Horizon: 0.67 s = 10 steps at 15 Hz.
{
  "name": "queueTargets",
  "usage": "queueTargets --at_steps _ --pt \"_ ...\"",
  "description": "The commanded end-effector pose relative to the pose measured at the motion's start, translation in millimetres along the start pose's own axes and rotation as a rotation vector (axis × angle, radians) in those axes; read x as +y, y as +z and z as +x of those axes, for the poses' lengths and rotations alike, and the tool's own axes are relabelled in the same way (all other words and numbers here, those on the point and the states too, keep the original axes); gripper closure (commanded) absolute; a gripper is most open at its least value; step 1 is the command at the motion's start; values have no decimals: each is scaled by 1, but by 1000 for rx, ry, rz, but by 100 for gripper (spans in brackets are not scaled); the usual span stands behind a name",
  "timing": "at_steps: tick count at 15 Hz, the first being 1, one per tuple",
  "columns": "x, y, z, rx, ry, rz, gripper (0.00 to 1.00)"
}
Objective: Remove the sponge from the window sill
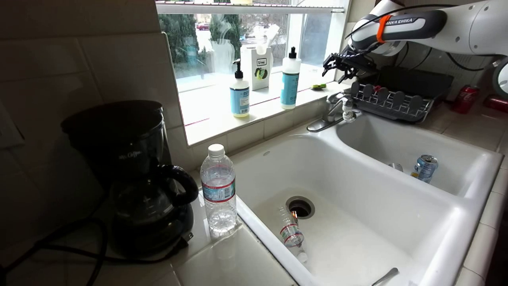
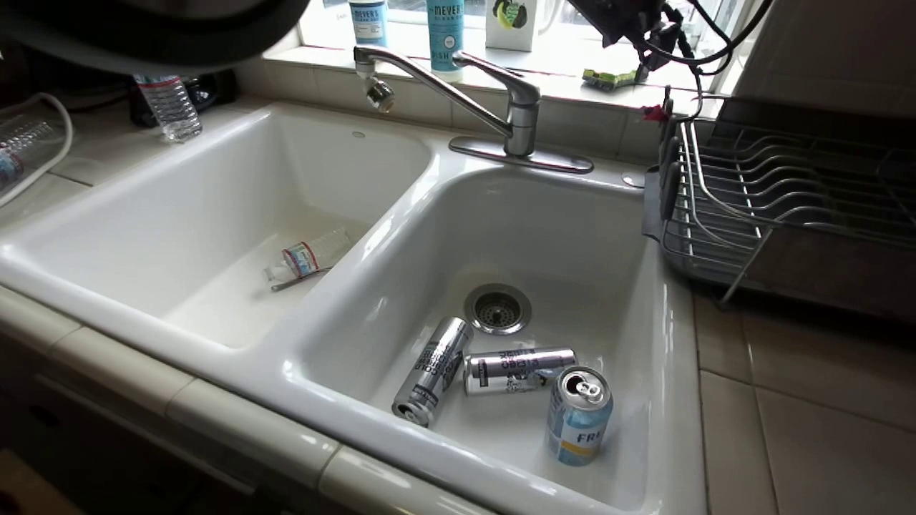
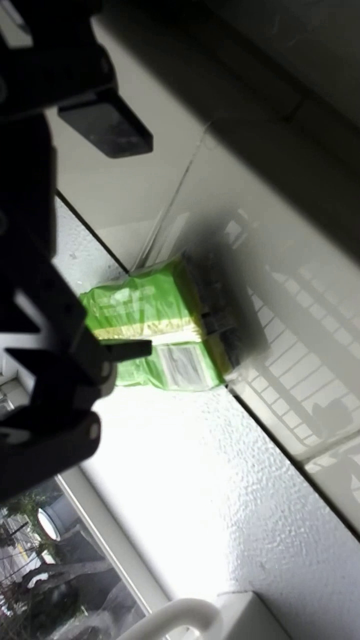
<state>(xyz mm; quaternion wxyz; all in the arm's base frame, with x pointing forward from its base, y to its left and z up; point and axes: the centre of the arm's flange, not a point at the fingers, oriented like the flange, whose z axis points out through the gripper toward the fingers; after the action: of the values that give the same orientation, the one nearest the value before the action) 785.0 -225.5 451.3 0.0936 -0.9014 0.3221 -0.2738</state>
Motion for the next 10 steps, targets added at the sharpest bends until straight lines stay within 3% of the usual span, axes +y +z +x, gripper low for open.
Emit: queueTargets --at_steps 1,2,3,4,6,10 --pt "-15 13 20 33 16 58 20" --pt "-17 15 21 26 17 60 21" --pt "-18 18 21 22 17 65 32" --pt "-19 22 21 19 18 66 32" --pt "-19 29 20 14 20 65 44" --pt "-14 44 20 4 24 43 37"
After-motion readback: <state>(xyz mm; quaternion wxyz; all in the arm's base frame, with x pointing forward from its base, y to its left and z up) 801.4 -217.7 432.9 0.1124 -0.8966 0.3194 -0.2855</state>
